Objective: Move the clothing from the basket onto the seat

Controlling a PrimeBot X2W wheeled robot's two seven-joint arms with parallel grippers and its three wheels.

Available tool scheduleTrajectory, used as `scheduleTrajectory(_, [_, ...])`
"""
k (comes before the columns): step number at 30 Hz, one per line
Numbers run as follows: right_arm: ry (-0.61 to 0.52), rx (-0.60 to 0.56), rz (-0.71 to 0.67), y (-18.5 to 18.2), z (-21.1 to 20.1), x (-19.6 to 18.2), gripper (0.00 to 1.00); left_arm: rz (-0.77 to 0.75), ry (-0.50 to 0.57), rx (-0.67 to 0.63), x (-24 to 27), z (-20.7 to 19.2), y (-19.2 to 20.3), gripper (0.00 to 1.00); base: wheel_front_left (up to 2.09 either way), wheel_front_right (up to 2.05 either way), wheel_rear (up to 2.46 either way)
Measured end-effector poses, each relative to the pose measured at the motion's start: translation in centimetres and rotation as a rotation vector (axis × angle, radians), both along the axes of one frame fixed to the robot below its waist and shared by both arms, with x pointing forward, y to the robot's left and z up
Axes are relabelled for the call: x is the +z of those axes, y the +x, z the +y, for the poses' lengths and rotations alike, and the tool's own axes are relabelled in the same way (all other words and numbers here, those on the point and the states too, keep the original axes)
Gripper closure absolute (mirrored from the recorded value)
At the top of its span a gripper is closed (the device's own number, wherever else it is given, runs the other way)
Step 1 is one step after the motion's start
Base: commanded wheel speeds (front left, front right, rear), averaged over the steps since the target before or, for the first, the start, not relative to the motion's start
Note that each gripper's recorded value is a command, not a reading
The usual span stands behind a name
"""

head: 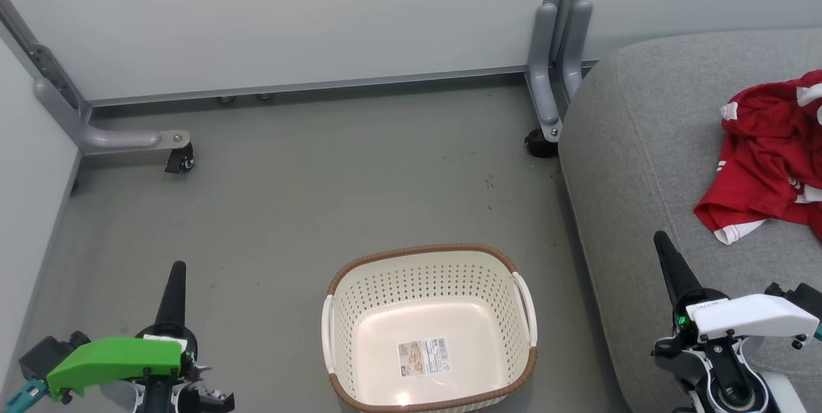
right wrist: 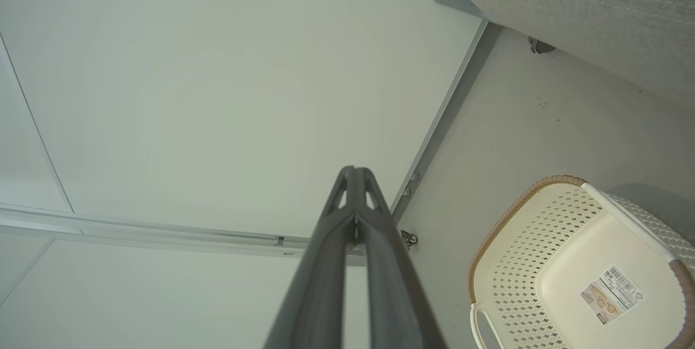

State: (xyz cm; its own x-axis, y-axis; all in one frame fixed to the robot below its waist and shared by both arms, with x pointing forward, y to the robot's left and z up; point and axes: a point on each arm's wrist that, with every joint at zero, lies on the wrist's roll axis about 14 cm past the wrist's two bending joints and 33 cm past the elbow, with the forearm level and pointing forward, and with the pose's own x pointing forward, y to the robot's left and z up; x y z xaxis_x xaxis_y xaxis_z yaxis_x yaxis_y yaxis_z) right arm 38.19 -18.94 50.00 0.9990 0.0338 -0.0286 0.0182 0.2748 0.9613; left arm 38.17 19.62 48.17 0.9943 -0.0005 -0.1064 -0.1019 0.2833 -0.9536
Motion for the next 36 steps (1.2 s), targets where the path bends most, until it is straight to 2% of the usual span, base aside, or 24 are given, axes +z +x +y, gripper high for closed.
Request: scheduleTrajectory(36, [0.262, -0.039, -0.013, 0.5, -1.0, 0.4, 1.0, -0.085, -0.27, 0.015, 2.0, 0.3, 0.5, 1.0, 0.0, 0.0, 0.0])
